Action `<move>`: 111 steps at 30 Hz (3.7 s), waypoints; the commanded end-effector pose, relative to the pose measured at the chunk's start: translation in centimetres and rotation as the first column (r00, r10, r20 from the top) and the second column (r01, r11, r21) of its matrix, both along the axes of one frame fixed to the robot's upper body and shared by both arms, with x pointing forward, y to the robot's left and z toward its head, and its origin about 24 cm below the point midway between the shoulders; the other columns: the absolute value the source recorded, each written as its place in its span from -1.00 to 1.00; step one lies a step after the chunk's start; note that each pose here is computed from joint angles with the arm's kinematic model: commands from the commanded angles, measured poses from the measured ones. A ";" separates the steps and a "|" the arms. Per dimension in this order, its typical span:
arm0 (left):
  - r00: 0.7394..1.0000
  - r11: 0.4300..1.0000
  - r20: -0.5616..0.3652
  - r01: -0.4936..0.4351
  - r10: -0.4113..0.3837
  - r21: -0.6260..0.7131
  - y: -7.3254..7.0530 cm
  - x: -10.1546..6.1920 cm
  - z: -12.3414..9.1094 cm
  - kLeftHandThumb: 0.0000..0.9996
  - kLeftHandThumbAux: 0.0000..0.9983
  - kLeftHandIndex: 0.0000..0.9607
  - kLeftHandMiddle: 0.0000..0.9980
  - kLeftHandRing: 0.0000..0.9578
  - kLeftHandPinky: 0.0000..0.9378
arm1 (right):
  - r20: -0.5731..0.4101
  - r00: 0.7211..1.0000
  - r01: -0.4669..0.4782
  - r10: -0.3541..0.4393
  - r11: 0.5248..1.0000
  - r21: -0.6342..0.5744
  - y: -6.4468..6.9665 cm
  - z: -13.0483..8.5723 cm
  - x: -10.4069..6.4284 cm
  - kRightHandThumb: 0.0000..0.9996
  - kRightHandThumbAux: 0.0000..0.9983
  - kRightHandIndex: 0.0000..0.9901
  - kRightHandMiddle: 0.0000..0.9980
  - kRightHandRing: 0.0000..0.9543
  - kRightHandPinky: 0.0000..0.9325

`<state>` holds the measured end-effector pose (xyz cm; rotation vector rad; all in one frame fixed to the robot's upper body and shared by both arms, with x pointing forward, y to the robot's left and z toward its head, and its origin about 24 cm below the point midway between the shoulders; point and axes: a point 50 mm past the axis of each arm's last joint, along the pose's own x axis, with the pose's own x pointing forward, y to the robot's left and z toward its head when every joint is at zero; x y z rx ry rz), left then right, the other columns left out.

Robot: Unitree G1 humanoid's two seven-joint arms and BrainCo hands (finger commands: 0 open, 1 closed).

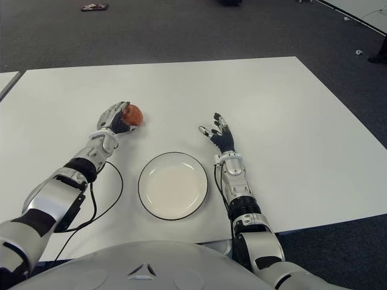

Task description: Put the apples into the plate.

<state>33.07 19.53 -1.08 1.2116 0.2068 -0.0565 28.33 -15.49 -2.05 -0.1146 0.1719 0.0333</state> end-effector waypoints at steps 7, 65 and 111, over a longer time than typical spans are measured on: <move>1.000 1.000 -0.017 0.003 -0.003 -0.007 -0.3 -0.2 -0.4 -0.56 -0.75 -1.00 -1.00 -1.00 -1.00 | -0.069 0.998 -0.007 0.006 1.000 -0.003 0.1 -1.3 -0.7 -0.66 0.34 -1.00 -0.96 -0.96 -0.93; 0.950 0.984 0.261 0.153 -0.170 0.087 -1.8 0.4 2.5 -0.44 -0.76 -1.00 -1.00 -1.00 -1.00 | -0.073 0.997 -0.002 0.002 1.000 0.001 0.1 -1.4 -0.7 -0.66 0.33 -1.00 -0.94 -0.95 -0.93; 0.991 0.993 0.083 0.098 -0.104 0.069 -1.2 0.9 1.3 -0.48 -0.71 -1.00 -1.00 -1.00 -0.99 | -0.075 0.997 -0.002 0.002 1.000 -0.006 -0.2 -1.5 -1.0 -0.66 0.34 -1.00 -0.97 -0.96 -0.92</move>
